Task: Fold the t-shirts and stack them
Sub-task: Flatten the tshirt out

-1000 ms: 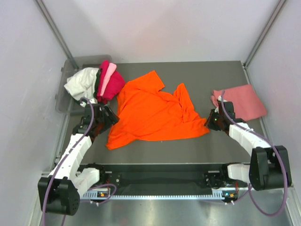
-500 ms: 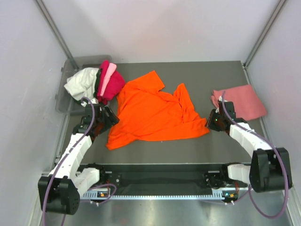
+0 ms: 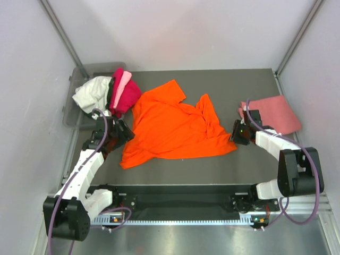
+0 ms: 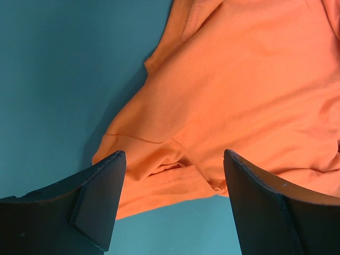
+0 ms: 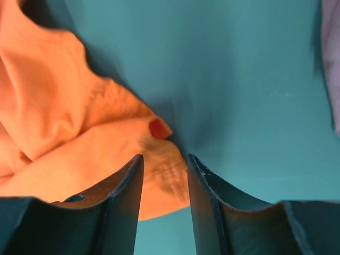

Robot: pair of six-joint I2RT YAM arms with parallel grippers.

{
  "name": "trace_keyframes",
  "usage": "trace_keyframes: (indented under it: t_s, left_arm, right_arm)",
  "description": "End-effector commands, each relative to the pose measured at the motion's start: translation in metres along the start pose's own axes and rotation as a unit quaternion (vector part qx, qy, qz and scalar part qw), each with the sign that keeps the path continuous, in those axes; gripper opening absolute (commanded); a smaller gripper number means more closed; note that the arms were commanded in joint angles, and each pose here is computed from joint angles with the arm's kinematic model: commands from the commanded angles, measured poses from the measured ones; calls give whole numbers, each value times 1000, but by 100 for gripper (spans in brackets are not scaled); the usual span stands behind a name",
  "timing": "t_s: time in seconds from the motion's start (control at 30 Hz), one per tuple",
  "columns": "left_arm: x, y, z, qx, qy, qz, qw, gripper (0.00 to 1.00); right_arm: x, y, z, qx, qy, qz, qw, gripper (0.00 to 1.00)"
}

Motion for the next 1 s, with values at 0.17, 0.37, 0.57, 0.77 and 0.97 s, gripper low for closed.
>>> trace_keyframes:
  t_s: [0.17, 0.37, 0.57, 0.77, 0.97]
  left_arm:
    - [-6, 4, 15, -22, -11, -11, 1000, 79]
    - [-6, 5, 16, -24, -14, -9, 1000, 79]
    - [-6, 6, 15, -24, -16, -11, 1000, 79]
    - [-5, 6, 14, -20, -20, -7, 1000, 79]
    - [-5, 5, 13, -18, -19, -12, 1000, 79]
  right_arm:
    - [8, -3, 18, -24, -1, 13, 1000, 41]
    - [5, -2, 7, -9, 5, 15, 1000, 41]
    - [3, 0, -4, 6, 5, 31, 999, 34]
    - [4, 13, -6, 1, 5, 43, 999, 17]
    - [11, 37, 9, -44, 5, 53, 998, 0]
Point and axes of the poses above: each gripper's point midway between its finger pads, its own y axis back along the fingers, its own x axis along the line the jaws close on, z = x × y, the point moved 6 cm from there along y, back along the fingers, and after that the axes turned 13 degrees about -y, right-handed, at the moved point
